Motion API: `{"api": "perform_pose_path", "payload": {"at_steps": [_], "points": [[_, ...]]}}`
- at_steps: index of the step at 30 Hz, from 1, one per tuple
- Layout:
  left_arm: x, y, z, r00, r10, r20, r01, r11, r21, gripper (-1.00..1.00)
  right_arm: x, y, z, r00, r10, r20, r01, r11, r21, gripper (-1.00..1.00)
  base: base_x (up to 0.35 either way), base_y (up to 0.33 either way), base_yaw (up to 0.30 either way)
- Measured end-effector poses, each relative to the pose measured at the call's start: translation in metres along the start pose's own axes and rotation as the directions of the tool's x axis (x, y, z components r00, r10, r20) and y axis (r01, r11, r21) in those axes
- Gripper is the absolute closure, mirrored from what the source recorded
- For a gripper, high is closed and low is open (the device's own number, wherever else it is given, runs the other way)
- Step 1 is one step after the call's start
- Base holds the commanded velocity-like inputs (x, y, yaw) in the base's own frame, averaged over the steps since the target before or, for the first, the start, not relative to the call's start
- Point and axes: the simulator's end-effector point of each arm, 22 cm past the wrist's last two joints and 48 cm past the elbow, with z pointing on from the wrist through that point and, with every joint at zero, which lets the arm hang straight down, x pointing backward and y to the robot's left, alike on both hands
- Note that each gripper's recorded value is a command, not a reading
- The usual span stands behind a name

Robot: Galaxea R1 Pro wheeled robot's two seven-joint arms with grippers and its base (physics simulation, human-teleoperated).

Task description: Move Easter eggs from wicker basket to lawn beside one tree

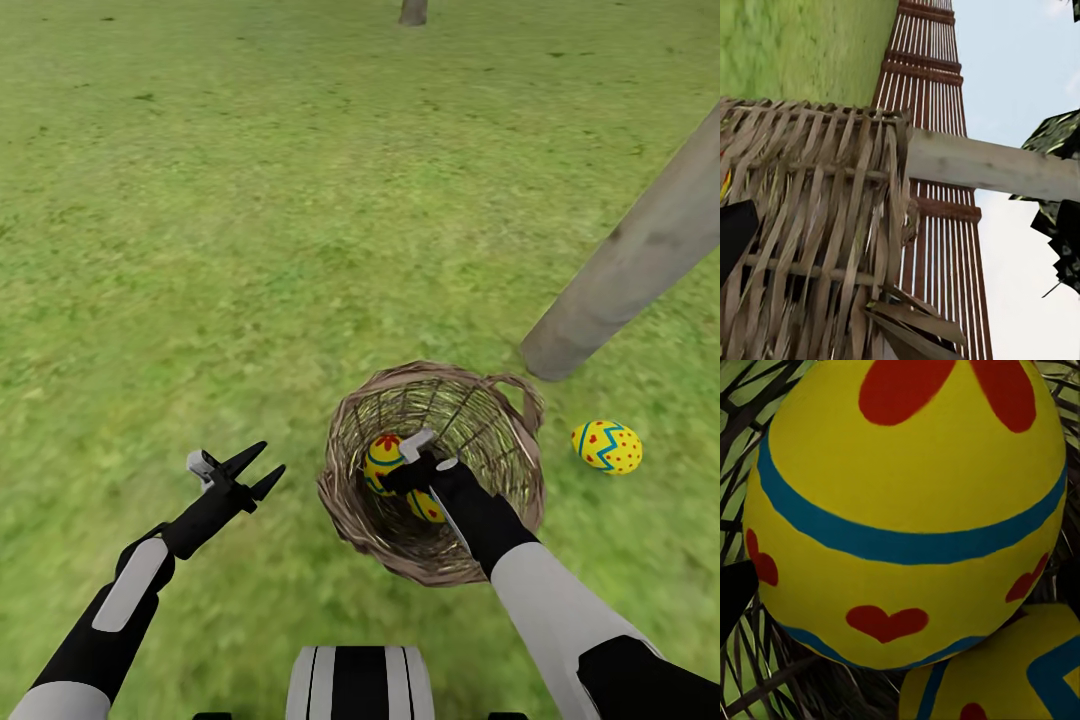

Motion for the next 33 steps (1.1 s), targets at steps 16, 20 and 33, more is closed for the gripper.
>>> {"api": "perform_pose_path", "payload": {"at_steps": [16, 20, 33], "points": [[0.001, 0.019, -0.003, 1.000, -0.023, 0.004, 0.023, 1.000, -0.022, -1.00, -0.003, 0.000, 0.008, 1.000, 0.003, 0.020, -0.003, 1.000, -0.006, -1.00, 0.000, 0.000, 0.000], [0.001, 0.024, -0.004, 1.000, -0.029, 0.005, 0.029, 0.999, -0.027, -1.00, -0.007, 0.000, 0.009, 0.999, 0.000, 0.033, 0.000, 1.000, -0.005, -1.00, 0.000, 0.000, 0.000], [0.001, 0.026, -0.004, 0.999, -0.032, 0.005, 0.032, 0.999, -0.030, -1.00, -0.010, 0.000, 0.010, 0.999, 0.000, 0.041, 0.000, 1.000, -0.004, -1.00, 0.000, 0.000, 0.000]]}}
